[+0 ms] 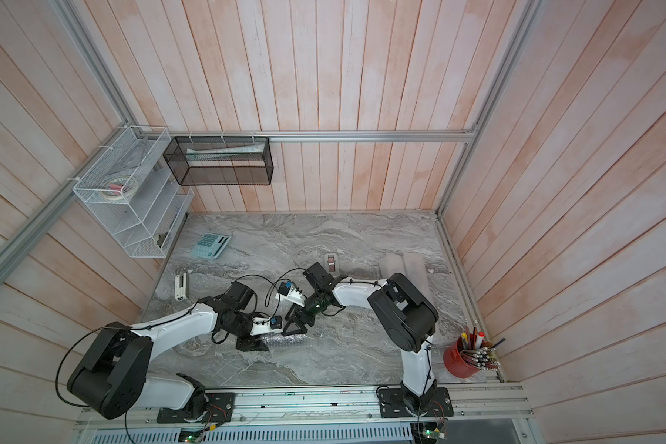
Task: Wrap wine bottles in bubble wrap
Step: Wrap the wine bottle in bubble wrap.
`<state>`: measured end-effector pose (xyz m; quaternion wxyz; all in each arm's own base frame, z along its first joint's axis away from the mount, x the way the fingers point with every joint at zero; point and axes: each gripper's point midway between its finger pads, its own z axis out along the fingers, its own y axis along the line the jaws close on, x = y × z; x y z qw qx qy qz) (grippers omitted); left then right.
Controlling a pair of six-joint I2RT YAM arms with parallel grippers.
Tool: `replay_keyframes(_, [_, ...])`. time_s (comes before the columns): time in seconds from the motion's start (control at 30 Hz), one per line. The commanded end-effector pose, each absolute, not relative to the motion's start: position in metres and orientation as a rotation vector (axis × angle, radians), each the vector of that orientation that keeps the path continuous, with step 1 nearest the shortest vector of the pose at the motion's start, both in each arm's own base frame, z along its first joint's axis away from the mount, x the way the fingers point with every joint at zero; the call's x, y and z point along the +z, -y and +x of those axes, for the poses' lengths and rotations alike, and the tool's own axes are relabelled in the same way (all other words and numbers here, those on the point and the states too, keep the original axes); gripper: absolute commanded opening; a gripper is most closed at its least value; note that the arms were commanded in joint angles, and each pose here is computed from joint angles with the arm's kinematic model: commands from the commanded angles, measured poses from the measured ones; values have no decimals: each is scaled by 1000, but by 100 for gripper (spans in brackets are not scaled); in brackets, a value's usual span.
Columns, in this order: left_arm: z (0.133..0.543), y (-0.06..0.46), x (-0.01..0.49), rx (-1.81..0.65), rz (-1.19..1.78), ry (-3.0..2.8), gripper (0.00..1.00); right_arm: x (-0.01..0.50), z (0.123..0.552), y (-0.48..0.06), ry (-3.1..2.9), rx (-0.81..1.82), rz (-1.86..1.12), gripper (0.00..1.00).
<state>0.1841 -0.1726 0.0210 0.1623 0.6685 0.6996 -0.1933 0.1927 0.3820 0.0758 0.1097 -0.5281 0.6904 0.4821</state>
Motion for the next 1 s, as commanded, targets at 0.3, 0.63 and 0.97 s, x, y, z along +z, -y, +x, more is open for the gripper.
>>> replay_keyframes(0.3, [182,171,20,-652,1848,-2094,53,114,206,-341,-1538,682,-1510,88])
replay_keyframes(0.63, [183,173,19,-727,1837,-2148,53,86,180,-366,-1301,348,-1677,92])
replay_keyframes(0.97, [184,175,20,-748,1830,-2151,54,43,175,-372,-1306,238,-1815,85])
